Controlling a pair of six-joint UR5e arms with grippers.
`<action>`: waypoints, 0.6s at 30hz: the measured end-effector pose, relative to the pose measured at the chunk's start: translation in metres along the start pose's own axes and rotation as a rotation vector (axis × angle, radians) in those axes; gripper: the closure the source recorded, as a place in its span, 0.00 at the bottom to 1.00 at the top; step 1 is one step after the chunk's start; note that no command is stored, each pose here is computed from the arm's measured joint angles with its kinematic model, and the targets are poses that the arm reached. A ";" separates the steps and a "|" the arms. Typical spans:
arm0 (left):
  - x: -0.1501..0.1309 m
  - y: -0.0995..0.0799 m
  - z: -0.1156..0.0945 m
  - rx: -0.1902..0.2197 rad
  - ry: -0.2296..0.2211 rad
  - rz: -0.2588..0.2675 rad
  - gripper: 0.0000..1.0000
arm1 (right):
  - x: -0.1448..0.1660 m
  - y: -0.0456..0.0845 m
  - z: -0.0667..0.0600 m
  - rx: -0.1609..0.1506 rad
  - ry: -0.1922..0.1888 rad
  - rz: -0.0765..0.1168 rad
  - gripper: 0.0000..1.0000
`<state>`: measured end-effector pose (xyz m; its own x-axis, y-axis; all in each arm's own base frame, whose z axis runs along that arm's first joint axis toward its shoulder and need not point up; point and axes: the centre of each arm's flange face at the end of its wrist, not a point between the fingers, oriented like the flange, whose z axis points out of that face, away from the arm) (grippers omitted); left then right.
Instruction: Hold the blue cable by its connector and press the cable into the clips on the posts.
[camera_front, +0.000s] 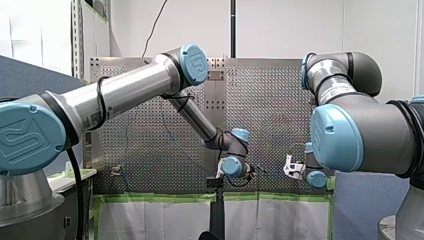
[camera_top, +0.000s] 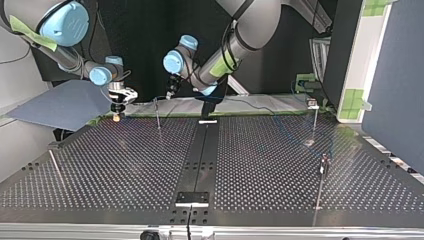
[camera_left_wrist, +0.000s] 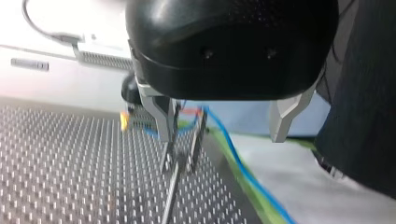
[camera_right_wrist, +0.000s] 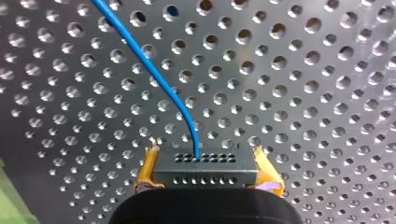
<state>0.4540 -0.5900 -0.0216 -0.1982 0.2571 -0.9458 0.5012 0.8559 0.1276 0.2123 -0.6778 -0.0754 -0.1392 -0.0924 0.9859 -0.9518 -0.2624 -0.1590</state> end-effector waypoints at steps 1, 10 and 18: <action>-0.002 -0.003 -0.004 0.006 0.003 0.001 0.00 | -0.001 0.000 -0.001 0.000 -0.003 -0.001 1.00; 0.011 -0.016 -0.032 0.033 0.049 -0.024 0.00 | -0.008 -0.002 -0.010 0.009 -0.020 -0.008 1.00; 0.035 -0.002 -0.045 -0.025 0.113 -0.075 0.00 | -0.011 -0.008 -0.013 0.057 -0.042 -0.042 1.00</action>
<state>0.4081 -0.5629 -0.0421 -0.3283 0.2401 -0.9136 0.4604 0.8852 0.0672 0.2179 -0.6626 -0.0845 -0.0865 -0.1203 0.9890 -0.9392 -0.3212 -0.1212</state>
